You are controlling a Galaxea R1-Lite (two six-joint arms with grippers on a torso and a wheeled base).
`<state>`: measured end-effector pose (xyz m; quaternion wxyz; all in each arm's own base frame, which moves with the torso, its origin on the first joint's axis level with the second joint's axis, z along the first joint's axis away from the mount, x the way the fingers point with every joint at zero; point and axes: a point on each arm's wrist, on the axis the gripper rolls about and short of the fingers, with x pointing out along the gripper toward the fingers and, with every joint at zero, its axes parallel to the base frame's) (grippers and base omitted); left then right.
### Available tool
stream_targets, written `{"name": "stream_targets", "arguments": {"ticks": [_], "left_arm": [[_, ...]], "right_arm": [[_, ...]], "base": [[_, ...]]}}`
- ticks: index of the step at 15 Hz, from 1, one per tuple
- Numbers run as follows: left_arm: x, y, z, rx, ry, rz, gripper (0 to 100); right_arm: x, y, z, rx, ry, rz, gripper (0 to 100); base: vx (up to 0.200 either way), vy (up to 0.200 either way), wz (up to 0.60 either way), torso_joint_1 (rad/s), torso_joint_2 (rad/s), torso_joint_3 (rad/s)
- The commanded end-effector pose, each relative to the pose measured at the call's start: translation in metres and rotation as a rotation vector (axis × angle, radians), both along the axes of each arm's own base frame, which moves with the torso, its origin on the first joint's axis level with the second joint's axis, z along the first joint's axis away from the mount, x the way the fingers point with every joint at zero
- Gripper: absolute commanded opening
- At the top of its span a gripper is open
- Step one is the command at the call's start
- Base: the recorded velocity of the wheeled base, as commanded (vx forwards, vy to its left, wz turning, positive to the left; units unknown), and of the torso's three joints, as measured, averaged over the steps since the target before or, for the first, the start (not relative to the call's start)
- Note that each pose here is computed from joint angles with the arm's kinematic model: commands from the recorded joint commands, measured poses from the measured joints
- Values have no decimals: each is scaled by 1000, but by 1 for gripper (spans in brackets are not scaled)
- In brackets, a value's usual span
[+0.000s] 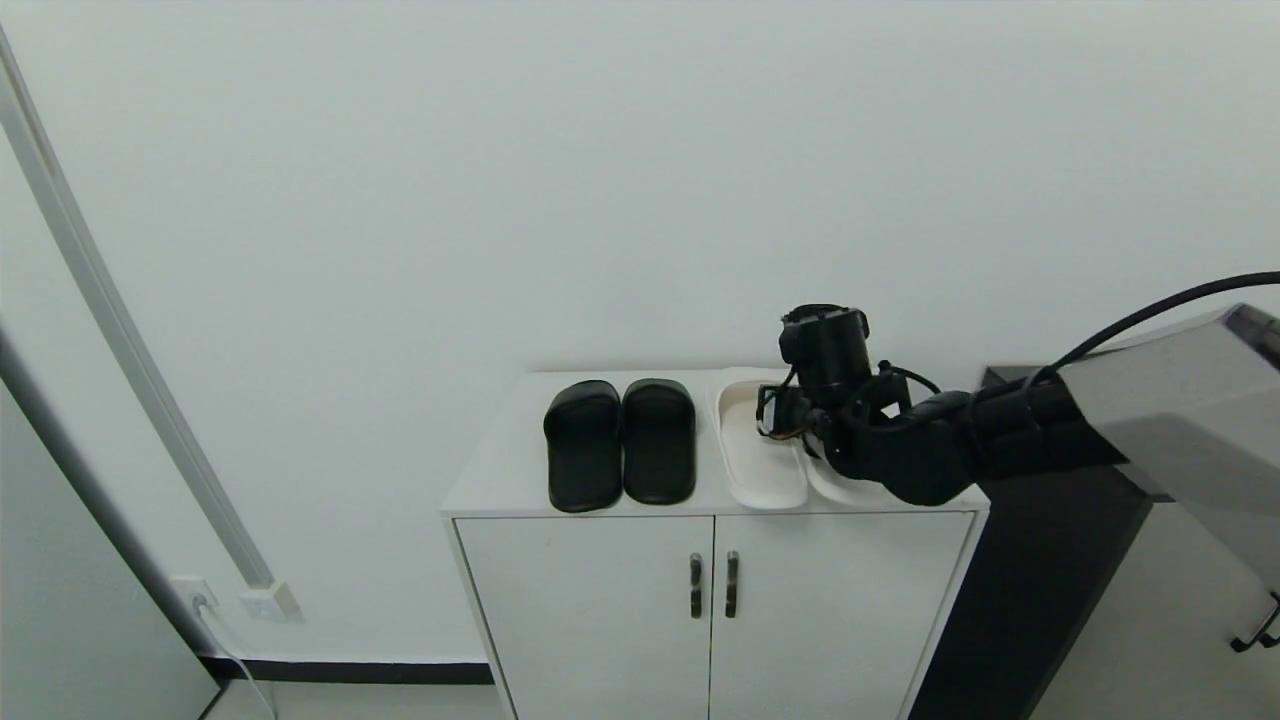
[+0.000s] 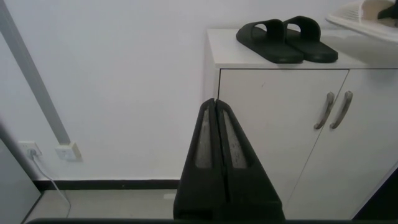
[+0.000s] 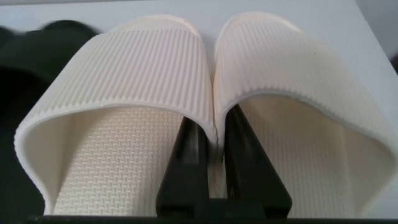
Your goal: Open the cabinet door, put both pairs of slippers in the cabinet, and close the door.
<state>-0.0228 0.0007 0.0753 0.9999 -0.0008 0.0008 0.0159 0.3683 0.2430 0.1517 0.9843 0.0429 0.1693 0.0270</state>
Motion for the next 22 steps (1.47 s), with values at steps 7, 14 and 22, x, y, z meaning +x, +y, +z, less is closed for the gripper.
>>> {"name": "stream_targets", "arguments": {"ticks": [7, 14, 22], "left_arm": [[0, 0, 0, 3, -2, -3, 0], [0, 0, 0, 2, 0, -3, 0], [0, 0, 0, 2, 0, -4, 0]], "right_arm": [[-161, -59, 12, 111, 24, 576, 0], [-163, -57, 4, 106, 55, 609, 0], [-163, -58, 2, 100, 64, 606, 0]], "base": [[0, 0, 0, 0, 0, 0], [0, 0, 0, 0, 0, 0], [-100, 0, 0, 1, 2, 0]]}}
